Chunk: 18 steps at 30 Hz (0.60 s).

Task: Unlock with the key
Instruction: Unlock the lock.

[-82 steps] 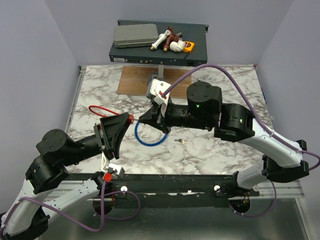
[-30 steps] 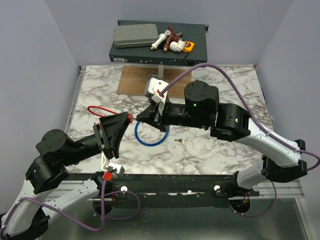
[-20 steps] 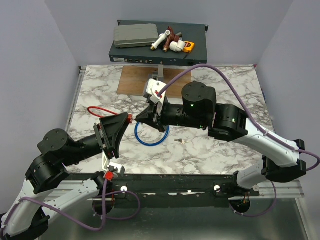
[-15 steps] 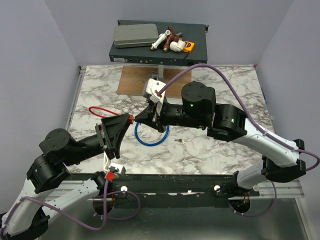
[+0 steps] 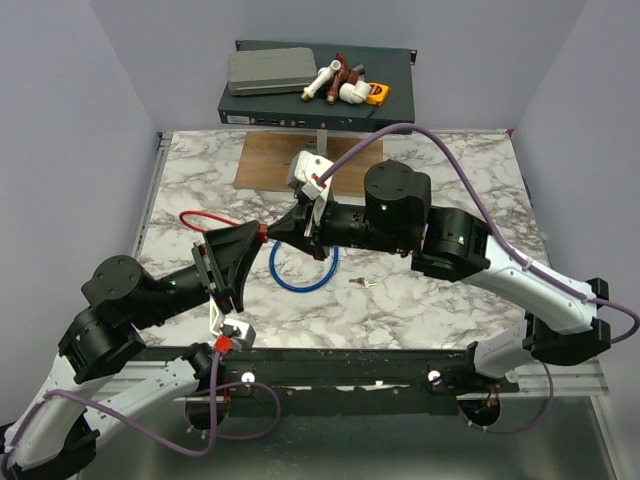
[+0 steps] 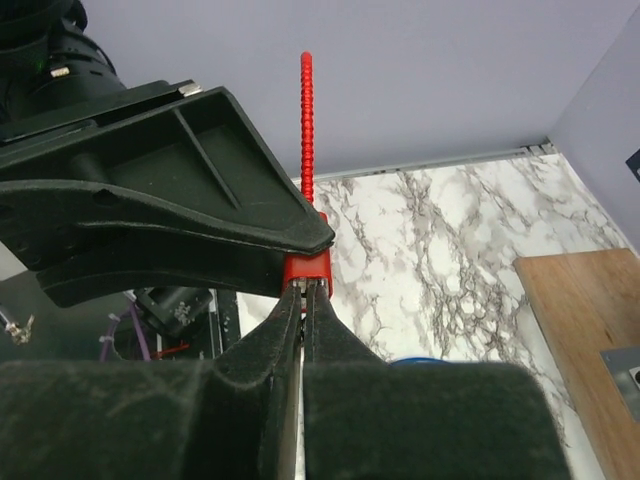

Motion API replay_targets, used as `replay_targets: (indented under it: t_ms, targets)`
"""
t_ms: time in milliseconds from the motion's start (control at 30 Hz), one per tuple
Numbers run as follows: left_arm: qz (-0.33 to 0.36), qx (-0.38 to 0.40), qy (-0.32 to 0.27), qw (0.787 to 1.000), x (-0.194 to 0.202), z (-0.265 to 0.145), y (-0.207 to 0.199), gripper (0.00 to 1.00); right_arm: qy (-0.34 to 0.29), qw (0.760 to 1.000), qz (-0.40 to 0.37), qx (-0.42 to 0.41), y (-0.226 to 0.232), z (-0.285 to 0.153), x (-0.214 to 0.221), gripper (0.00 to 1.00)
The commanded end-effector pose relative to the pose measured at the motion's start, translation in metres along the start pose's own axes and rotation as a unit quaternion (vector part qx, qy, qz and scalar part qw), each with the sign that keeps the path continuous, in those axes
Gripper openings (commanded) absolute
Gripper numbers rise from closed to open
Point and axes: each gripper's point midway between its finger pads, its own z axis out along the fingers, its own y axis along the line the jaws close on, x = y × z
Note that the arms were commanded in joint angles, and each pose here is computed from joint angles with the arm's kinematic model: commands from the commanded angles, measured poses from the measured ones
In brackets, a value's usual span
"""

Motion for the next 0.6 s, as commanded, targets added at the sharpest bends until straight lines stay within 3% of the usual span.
replay_targets:
  t_ms: [0,167,267,567]
  targets:
    - [-0.027,-0.045,-0.045,0.998,-0.014,0.014,0.029,0.00,-0.025,1.000,0.006,0.011,-0.005,0.017,-0.009,0.09]
    - [-0.052,-0.054,-0.021,0.997,-0.005,0.015,0.032,0.00,-0.054,0.996,-0.002,0.067,-0.024,-0.005,-0.027,0.36]
    - [-0.061,-0.062,-0.004,0.996,0.002,0.014,0.033,0.00,-0.073,0.994,-0.006,0.087,-0.030,-0.020,-0.038,0.57]
    - [-0.078,-0.108,0.045,0.990,0.020,0.014,0.071,0.00,-0.103,0.983,-0.029,0.151,-0.052,-0.055,-0.063,0.77]
